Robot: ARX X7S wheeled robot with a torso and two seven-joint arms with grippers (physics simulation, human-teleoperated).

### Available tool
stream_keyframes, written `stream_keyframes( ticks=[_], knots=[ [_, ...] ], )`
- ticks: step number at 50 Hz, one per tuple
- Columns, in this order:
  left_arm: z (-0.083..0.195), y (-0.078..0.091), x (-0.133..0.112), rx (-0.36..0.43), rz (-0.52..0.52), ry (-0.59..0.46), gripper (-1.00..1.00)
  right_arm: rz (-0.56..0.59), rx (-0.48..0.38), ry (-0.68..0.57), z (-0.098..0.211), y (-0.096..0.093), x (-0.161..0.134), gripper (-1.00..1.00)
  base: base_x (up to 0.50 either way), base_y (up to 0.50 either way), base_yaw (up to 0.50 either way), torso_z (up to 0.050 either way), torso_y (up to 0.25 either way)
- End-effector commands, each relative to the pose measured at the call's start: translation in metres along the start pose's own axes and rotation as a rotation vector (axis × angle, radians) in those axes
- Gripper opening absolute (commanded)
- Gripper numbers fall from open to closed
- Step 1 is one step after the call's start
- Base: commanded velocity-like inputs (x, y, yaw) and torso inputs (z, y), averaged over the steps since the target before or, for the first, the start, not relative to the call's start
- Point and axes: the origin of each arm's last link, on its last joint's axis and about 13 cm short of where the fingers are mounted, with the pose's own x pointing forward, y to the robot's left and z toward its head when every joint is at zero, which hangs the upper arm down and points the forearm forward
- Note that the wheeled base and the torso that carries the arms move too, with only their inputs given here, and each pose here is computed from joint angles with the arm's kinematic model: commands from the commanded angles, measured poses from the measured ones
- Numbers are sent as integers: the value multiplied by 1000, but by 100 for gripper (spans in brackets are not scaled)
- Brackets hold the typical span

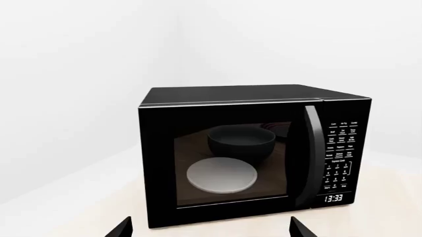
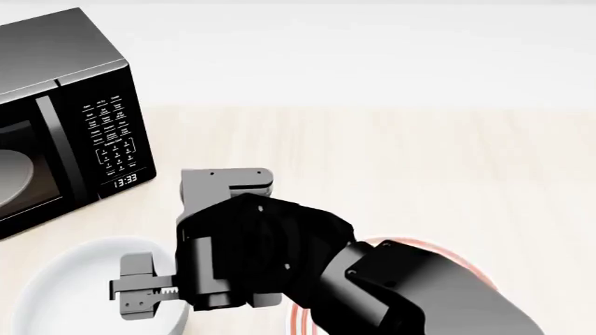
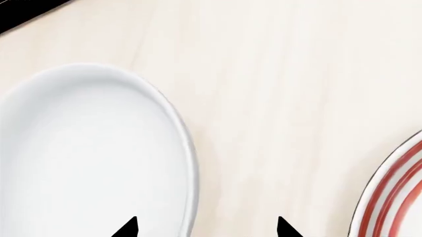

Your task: Put the white bowl to the right of the plate.

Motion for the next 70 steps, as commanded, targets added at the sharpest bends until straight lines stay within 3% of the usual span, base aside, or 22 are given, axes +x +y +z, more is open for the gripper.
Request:
stream_keyframes(
  ticks=[1,16,69,70],
  knots=[
    [0,-1,0,1,-4,1,100,19,-19,17,-6,0,4,100,0,0,0,0,0],
    [0,0,0,-1,1,-1,100,79,-60,14,-11,3,5,100,0,0,0,0,0],
    [0,0,0,0,-5,0,100,59,-68,39,-24,-3,19,100,0,0,0,0,0],
    [0,0,0,-1,-5,0,100,94,-16,52,-22,-4,19,-100,0,0,0,0,0]
  ],
)
